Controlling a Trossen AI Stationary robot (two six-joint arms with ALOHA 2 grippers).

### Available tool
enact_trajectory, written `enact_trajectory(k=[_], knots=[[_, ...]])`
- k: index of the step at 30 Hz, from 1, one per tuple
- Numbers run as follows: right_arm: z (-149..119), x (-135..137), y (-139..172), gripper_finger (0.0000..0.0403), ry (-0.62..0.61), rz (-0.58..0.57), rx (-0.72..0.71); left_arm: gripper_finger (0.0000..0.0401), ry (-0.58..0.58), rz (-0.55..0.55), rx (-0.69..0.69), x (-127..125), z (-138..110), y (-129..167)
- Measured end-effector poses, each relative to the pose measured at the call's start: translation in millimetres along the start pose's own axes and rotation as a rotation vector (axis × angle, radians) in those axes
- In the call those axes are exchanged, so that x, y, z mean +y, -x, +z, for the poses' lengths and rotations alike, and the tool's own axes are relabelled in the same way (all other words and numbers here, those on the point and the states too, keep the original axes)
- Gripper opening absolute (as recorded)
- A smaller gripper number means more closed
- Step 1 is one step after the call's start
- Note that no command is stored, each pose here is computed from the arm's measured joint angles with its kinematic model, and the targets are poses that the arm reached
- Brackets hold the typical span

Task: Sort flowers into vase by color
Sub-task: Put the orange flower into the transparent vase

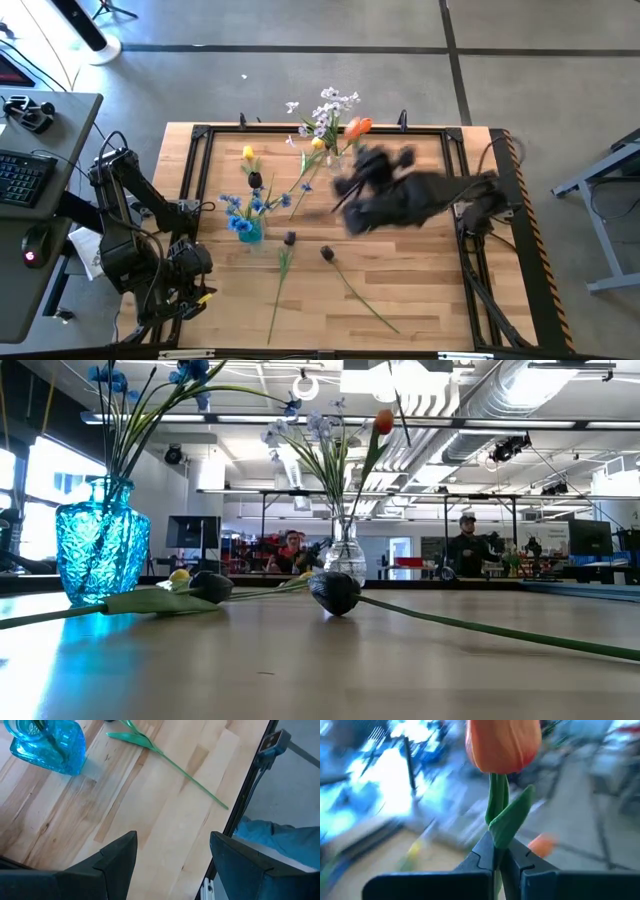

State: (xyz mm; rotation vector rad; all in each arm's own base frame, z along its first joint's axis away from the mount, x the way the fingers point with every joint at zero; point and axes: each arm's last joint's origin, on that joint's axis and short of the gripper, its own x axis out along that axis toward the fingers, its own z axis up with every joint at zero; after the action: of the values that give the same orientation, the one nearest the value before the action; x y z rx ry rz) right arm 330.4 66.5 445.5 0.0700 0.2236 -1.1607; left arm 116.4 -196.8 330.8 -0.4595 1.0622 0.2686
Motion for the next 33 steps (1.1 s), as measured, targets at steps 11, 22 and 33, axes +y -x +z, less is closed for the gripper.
enact_trajectory(k=[11,22,33], knots=[[42,4,-75,0.0001,0.140,0.393,0.155,0.0237,0.001,0.001,-0.008,0,0,0],[66,-17,-154,0.0000,0.160,0.479,-0.004,0.0237,0.091,0.009,-0.001,1,1,0],[16,-31,-169,0.0000,0.101,0.482,-0.081,0.0237,0.268,0.015,-0.002,2,1,0]])
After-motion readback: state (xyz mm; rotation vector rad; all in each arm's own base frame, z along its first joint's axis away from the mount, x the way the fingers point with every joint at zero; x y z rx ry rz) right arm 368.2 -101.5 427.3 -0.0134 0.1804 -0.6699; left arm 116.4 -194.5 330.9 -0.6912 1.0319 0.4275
